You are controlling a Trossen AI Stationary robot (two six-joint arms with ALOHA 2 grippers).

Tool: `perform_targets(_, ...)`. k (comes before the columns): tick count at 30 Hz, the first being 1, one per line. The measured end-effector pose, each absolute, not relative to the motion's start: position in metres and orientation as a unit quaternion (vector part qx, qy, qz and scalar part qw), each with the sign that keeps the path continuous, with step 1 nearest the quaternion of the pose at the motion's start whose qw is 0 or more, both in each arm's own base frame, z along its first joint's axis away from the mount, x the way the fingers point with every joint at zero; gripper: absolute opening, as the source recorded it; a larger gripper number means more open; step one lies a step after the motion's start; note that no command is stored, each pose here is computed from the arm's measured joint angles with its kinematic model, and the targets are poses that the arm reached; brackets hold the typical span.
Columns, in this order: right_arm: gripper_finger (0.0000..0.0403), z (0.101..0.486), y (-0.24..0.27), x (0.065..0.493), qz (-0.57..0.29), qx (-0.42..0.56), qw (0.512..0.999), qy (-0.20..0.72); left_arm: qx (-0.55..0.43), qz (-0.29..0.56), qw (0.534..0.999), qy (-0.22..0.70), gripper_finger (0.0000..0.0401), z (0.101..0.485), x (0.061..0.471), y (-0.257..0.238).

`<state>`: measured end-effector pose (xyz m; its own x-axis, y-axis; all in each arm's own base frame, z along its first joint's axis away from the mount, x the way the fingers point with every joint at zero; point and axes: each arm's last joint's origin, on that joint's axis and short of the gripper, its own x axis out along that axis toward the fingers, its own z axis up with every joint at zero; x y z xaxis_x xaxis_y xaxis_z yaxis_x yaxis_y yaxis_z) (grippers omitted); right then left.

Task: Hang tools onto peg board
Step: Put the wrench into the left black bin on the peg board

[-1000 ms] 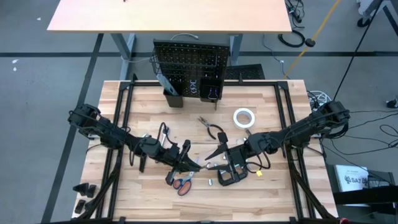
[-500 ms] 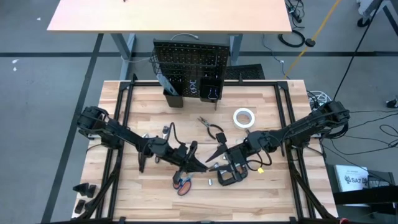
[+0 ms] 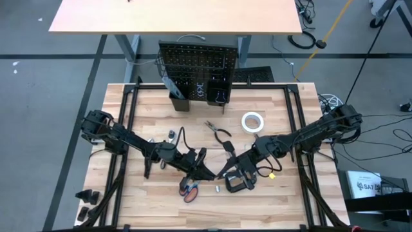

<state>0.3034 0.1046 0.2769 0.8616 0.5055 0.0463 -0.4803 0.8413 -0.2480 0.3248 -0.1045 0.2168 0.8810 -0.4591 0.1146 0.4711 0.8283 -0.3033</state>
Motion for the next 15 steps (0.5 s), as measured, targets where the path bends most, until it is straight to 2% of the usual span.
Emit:
perform_targets(4,0.0006,0.274,0.104,0.304,0.256,-0.099,0.961,-0.036,-0.141,-0.235,0.962,-0.008,0.0089,0.214,0.326,-0.102)
perform_targets(8,0.0005,0.272,0.101,0.305,0.246,-0.067,0.967,-0.013,-0.076,-0.212,0.974,0.02,0.0149,0.216,0.323,-0.093)
perform_targets(12,0.0005,0.268,0.095,0.307,0.186,-0.031,0.982,0.017,-0.04,-0.176,0.982,0.052,0.0196,0.224,0.317,-0.082)
perform_targets(15,0.0005,0.264,0.088,0.309,0.136,-0.012,0.99,0.044,-0.03,-0.164,0.985,0.052,0.0214,0.235,0.31,-0.077)
